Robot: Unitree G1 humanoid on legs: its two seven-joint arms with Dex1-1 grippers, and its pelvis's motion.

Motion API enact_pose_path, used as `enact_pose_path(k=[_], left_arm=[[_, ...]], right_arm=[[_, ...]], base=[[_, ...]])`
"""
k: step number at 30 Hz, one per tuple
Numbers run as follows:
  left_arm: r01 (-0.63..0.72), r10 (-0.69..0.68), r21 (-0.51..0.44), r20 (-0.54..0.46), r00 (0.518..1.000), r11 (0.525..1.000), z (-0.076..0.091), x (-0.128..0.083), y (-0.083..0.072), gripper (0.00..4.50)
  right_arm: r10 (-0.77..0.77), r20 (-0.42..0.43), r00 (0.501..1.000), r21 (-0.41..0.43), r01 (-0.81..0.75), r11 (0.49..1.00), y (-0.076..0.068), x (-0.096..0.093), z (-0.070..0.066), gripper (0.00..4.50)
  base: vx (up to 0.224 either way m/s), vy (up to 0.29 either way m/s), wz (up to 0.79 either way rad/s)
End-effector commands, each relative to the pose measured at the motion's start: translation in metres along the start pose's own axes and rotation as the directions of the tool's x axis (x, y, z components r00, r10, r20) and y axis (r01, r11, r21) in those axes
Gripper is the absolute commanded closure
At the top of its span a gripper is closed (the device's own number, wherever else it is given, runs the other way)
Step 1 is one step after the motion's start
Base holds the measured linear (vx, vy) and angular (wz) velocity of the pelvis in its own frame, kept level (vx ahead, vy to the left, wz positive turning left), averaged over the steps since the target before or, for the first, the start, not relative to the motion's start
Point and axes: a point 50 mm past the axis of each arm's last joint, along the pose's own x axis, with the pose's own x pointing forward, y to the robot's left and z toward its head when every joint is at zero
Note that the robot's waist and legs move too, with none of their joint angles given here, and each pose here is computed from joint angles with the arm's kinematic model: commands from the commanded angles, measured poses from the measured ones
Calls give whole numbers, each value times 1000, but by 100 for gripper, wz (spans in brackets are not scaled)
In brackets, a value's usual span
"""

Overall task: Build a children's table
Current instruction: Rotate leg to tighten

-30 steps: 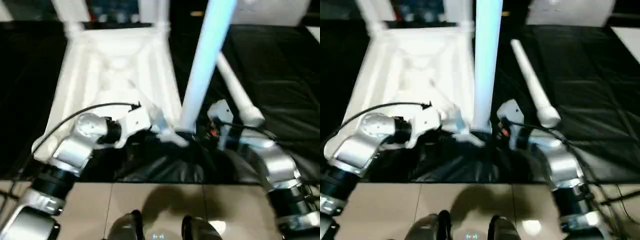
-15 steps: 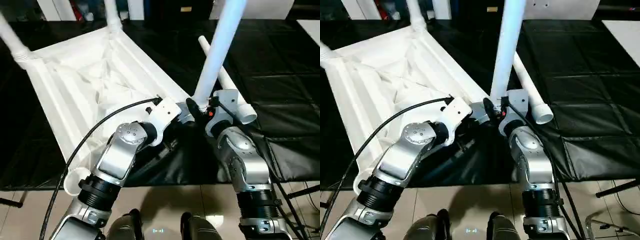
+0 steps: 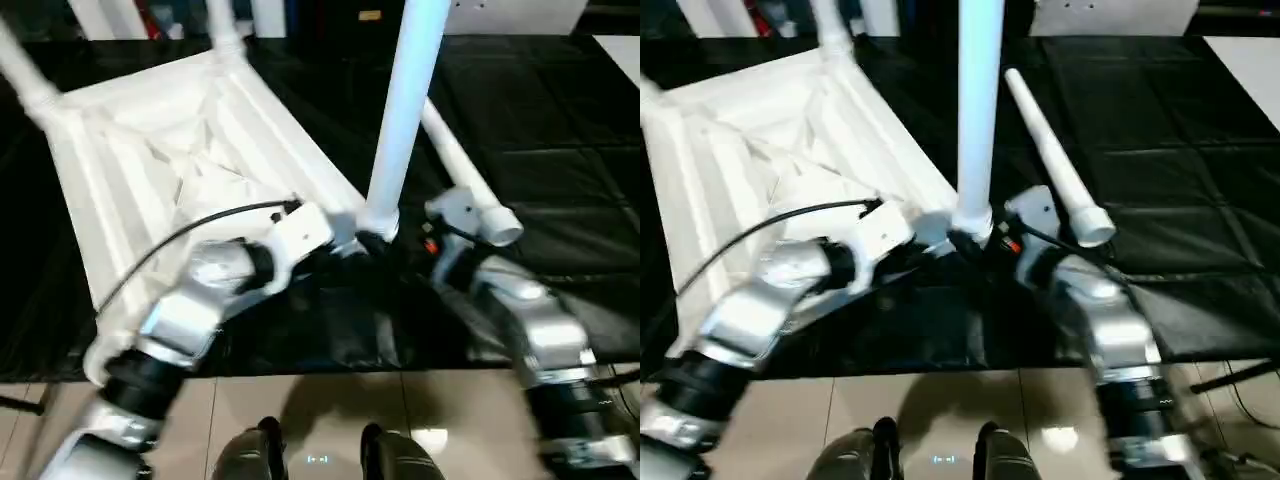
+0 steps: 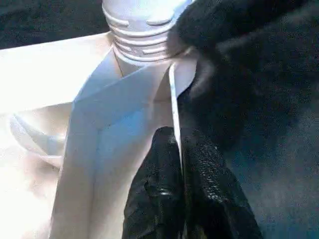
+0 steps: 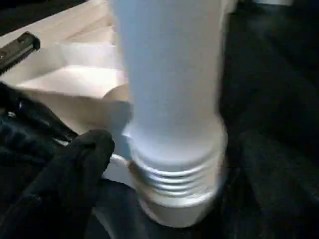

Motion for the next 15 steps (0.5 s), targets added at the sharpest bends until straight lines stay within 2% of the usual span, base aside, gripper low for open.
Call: enact_pose_path(k=[1, 3, 5, 8, 11, 15], left_arm=[[127, -126, 43, -21, 992, 991, -6, 3, -12, 450], [219, -215, 88, -56, 975, 972, -13, -3, -12, 450], [257, -251, 93, -72, 965, 962, -16, -6, -12, 450], [315, -306, 116, -85, 948, 942, -17, -8, -15, 450], [402, -385, 170, -126, 914, 900, -20, -10, -16, 450], [438, -417, 192, -142, 898, 878, -20, -9, -16, 450]], right_arm=[[75, -2, 997, -15, -75, 997, 1, -2, 2, 4], [168, -53, 984, -76, -171, 982, -1, -8, 3, 4], [205, -76, 976, -104, -212, 972, -2, -9, 3, 4], [270, -90, 959, -109, -279, 954, -1, -11, 5, 4], [365, -119, 923, -112, -378, 919, -1, -10, 6, 4], [405, -124, 906, -115, -419, 901, -2, -6, 8, 40]], base=[[0, 0, 0], [0, 0, 0], [0, 0, 0], [0, 0, 0], [0, 0, 0], [0, 0, 0]])
